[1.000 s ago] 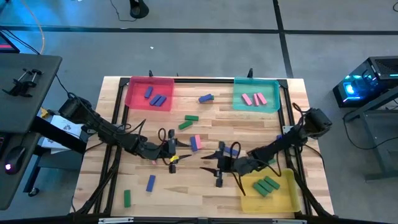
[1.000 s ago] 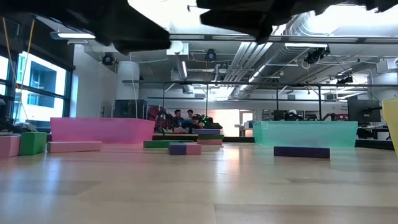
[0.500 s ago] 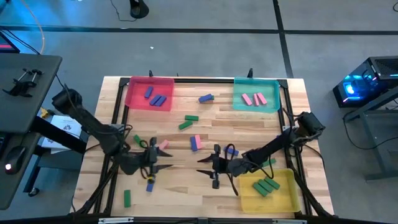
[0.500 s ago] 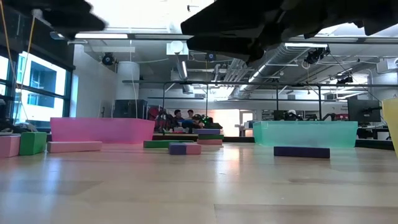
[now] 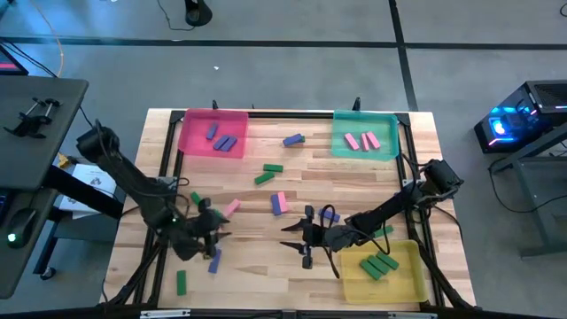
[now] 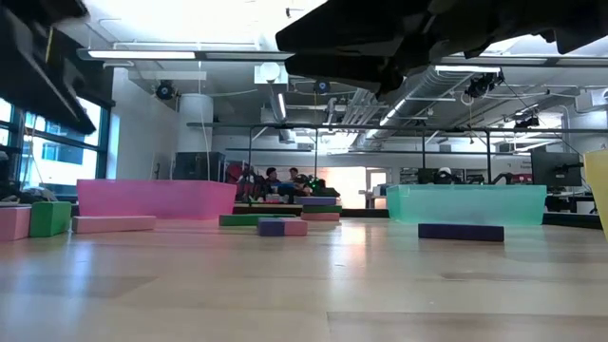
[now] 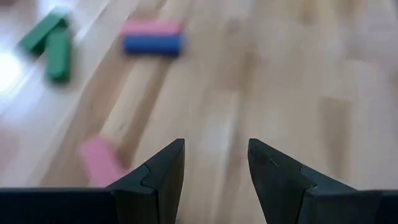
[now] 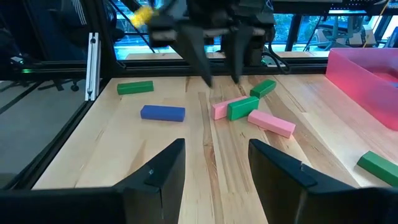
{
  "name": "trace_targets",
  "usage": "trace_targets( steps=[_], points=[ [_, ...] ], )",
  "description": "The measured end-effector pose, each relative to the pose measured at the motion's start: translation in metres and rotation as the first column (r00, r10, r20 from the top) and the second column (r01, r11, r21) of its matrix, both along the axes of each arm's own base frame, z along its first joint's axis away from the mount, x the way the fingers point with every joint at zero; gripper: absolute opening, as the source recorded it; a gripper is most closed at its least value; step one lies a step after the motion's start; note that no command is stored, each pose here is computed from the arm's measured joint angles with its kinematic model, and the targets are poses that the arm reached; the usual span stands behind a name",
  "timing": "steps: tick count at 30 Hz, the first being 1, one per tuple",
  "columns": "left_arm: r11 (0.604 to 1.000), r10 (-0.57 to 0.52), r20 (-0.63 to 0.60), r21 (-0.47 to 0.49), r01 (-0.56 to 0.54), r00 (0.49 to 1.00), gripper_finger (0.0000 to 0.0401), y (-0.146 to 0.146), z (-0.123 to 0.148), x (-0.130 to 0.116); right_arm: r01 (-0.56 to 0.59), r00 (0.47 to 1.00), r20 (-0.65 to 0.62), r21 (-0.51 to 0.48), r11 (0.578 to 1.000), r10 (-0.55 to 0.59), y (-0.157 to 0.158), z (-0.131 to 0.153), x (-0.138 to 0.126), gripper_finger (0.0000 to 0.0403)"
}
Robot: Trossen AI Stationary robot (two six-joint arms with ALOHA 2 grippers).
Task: Sort blocks
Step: Put the blue block into the red bin
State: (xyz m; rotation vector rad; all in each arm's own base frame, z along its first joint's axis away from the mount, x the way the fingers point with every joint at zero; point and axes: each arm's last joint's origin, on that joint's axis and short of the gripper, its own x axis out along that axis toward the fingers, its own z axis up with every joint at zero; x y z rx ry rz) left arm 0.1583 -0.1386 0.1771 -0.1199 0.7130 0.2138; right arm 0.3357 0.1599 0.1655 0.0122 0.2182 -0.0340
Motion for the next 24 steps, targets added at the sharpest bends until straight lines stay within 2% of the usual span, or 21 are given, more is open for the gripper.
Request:
trace_targets(
  steps=[5, 8, 10, 13, 17, 21, 24],
  points=[
    [0.969, 0.219, -0.138, -0.087, -0.232, 0.966, 0.0163, 0.017, -0.016, 0.007, 0.000, 1.000, 0.000, 0.000, 1.000, 0.000, 0.000, 0.000, 0.000, 0.0160],
    [0.925, 0.309, -0.283, -0.132, -0.355, 0.908, 0.0163, 0.026, -0.013, 0.010, 0.000, 1.000, 0.000, 0.000, 1.000, 0.000, 0.000, 0.000, 0.000, 0.0160],
    [0.903, 0.347, -0.363, -0.119, -0.412, 0.865, 0.0163, 0.030, -0.007, 0.011, 0.002, 1.000, 0.000, 0.000, 1.000, -0.002, -0.001, 0.000, 0.000, 0.0160],
    [0.906, 0.355, -0.449, -0.052, -0.420, 0.820, 0.0163, 0.033, 0.007, 0.008, 0.009, 1.000, 0.000, 0.002, 1.000, -0.009, -0.003, 0.000, 0.001, 0.0160],
    [0.910, 0.329, -0.533, -0.041, -0.412, 0.780, 0.0163, 0.027, 0.032, 0.005, 0.014, 1.000, -0.005, 0.009, 1.000, -0.014, -0.004, -0.001, 0.002, 0.0160],
    [0.923, 0.228, -0.570, -0.133, -0.362, 0.790, 0.0163, 0.010, 0.048, 0.003, 0.015, 1.000, -0.005, 0.015, 1.000, -0.015, -0.004, -0.001, 0.002, 0.0160],
    [0.911, 0.174, -0.566, -0.218, -0.349, 0.806, 0.0163, -0.003, 0.050, 0.000, 0.015, 1.000, -0.006, 0.014, 1.000, -0.015, -0.004, -0.001, 0.002, 0.0160]
  ],
)
